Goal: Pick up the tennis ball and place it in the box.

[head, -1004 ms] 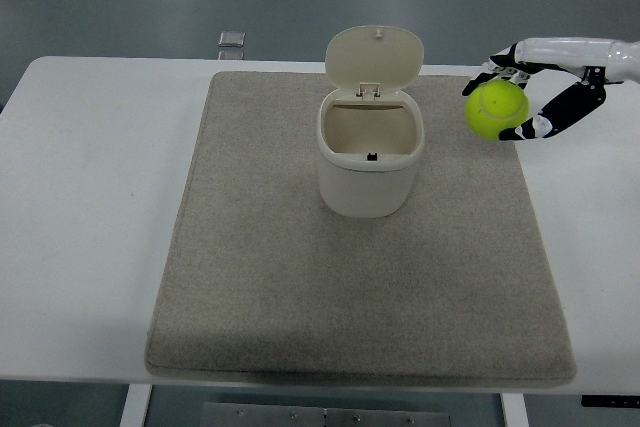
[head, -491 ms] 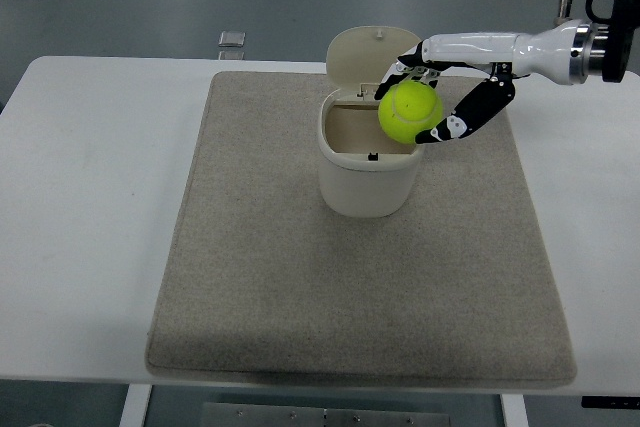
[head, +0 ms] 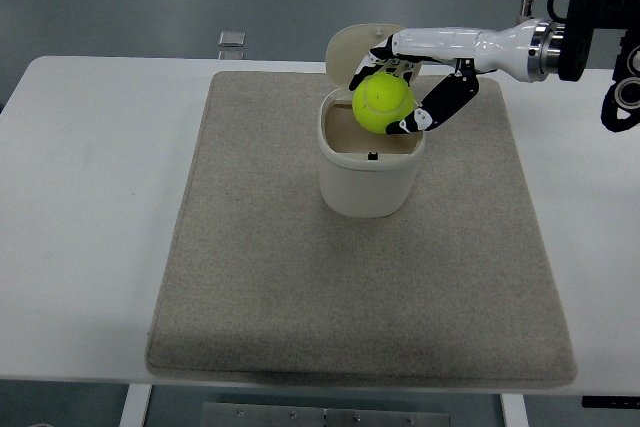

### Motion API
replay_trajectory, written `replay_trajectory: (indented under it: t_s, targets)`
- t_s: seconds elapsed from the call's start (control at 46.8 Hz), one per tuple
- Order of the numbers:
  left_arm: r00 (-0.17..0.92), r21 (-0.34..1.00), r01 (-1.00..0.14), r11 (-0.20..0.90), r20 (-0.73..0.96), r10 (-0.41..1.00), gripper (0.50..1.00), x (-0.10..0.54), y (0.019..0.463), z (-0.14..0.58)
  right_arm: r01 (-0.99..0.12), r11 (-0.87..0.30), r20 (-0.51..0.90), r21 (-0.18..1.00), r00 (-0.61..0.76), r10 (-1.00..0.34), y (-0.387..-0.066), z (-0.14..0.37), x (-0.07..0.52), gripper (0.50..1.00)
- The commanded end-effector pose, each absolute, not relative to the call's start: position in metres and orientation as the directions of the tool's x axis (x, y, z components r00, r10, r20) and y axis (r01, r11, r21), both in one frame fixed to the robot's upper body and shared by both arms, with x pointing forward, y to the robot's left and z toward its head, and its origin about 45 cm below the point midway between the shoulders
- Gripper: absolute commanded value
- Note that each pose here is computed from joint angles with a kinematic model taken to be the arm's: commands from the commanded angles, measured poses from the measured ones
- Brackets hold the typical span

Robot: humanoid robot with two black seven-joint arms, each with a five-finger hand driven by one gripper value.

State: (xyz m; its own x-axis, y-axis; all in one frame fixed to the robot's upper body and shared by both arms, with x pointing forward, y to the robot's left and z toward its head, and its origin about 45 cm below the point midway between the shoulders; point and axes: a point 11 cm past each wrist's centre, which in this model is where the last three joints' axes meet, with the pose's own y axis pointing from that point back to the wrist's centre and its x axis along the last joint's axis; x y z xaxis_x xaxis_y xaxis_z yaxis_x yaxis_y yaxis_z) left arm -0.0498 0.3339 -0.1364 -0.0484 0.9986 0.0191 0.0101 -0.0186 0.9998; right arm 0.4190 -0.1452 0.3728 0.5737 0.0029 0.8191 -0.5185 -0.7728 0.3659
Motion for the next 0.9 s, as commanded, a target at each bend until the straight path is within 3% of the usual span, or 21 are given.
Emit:
replay_trajectory:
  t_s: [0.0,0.085,0.128,0.363,0.769,0.876]
  targets:
    - [-0.049,1.000,0.010,-0.019,0.019,0.999,0.996,-0.050,0.334,-0.136,-0.517,-0.774,0.817,0.367,0.576,0.003,-0.143,0.371,0.419,0.500]
    - [-0.048,1.000,0.009,-0.019,0.019,0.999,0.996,-0.049,0.334,-0.136,-0.522,-0.778,0.823,0.350,0.568,-0.010,-0.140,0.370,0.419,0.500]
    - [-0.049,1.000,0.010,-0.019,0.019,0.999,0.996,-0.050,0.334,-0.136,-0.528,-0.778,0.827,0.340,0.562,-0.020,-0.139,0.370,0.420,0.568]
    - [-0.048,1.000,0.009,-0.019,0.019,0.999,0.996,-0.049,0.334,-0.136,-0.531,-0.775,0.824,0.342,0.566,-0.025,-0.140,0.364,0.419,0.692]
    - [-0.049,1.000,0.010,-0.019,0.019,0.999,0.996,-0.050,0.334,-0.136,-0.523,-0.773,0.810,0.360,0.587,-0.021,-0.142,0.353,0.417,0.758]
    - [-0.048,1.000,0.009,-0.019,0.019,0.999,0.996,-0.049,0.334,-0.136,-0.524,-0.772,0.807,0.360,0.590,-0.024,-0.143,0.351,0.417,0.801]
